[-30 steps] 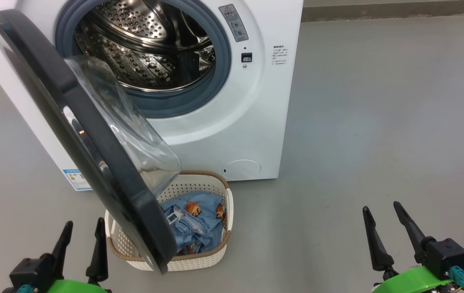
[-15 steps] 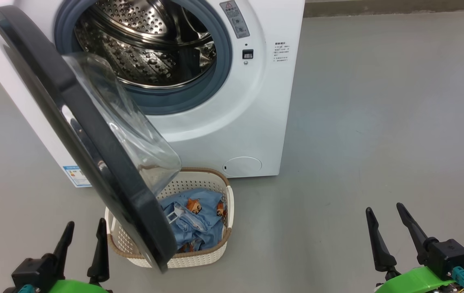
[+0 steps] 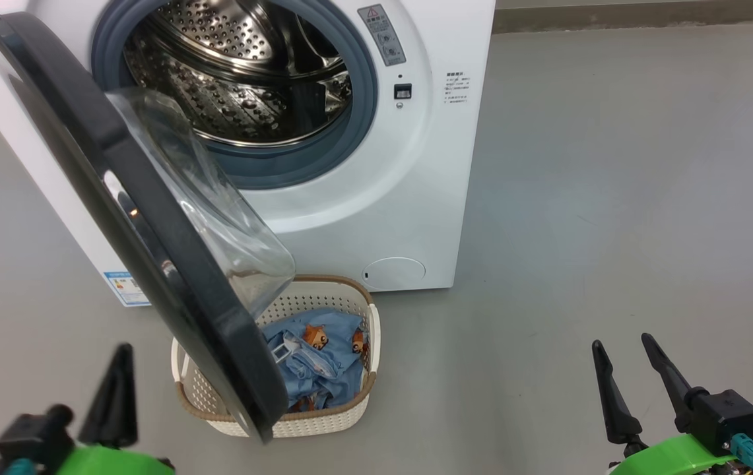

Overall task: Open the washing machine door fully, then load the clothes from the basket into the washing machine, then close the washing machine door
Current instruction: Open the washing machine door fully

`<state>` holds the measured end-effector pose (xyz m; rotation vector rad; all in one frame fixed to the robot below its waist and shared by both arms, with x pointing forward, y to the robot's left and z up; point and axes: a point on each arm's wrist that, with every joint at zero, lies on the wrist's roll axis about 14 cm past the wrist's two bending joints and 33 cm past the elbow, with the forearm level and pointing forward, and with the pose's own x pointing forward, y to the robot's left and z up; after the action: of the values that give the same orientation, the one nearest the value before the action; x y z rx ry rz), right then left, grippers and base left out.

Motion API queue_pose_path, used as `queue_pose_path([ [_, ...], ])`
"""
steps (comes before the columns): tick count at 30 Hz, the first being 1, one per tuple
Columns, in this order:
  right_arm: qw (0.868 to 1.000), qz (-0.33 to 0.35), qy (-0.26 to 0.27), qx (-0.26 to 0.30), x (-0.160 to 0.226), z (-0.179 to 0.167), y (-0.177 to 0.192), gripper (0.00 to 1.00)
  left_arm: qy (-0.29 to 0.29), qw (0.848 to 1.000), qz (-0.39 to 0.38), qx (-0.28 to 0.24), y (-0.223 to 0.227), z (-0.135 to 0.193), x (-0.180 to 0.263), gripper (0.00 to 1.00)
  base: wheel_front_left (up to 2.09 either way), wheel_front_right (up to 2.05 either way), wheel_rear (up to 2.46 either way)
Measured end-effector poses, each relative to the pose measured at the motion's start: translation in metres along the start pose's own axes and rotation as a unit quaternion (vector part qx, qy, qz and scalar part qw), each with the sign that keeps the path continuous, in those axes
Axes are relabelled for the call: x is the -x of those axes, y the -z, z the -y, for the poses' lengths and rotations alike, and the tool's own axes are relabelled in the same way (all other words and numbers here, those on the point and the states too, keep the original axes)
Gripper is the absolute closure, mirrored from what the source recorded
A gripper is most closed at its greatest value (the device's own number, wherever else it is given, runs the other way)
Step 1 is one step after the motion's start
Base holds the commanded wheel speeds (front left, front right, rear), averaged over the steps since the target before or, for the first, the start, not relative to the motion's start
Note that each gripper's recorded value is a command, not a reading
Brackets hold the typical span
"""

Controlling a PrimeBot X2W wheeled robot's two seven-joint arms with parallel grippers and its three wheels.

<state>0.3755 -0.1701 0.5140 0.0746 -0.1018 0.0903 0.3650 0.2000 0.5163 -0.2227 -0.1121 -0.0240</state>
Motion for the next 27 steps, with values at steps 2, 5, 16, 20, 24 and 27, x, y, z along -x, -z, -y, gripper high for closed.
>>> queue_pose_path([
  [2, 1.000, -0.002, 0.000, 0.000, 0.000, 0.000, 0.001, 0.00, -0.006, 1.000, 0.027, 0.001, -0.017, -0.003, -0.004, 1.00, 0.00, 0.00, 0.00],
  [5, 1.000, -0.005, 0.000, -0.001, 0.000, 0.000, 0.004, 0.00, 0.002, 0.997, 0.083, 0.000, -0.052, 0.002, -0.012, 1.00, 0.00, 0.00, 0.00],
  [16, 1.000, -0.012, -0.001, -0.002, 0.001, -0.001, 0.008, 0.00, 0.120, 0.944, 0.309, 0.008, -0.197, 0.079, -0.007, 1.00, 0.00, 0.00, 0.00],
  [20, 1.000, -0.018, -0.006, -0.003, 0.002, -0.005, 0.012, 0.00, 0.180, 0.934, 0.308, 0.012, -0.198, 0.114, -0.002, 1.00, 0.00, 0.00, 0.00],
  [24, 1.000, -0.022, -0.004, -0.004, 0.003, -0.004, 0.014, 0.00, 0.245, 0.929, 0.278, 0.011, -0.179, 0.153, 0.004, 1.00, 0.00, 0.00, 0.00],
  [27, 1.000, -0.024, -0.005, -0.004, 0.003, -0.004, 0.016, 0.00, 0.276, 0.927, 0.252, 0.022, -0.162, 0.172, 0.007, 1.00, 0.00, 0.00, 0.00],
])
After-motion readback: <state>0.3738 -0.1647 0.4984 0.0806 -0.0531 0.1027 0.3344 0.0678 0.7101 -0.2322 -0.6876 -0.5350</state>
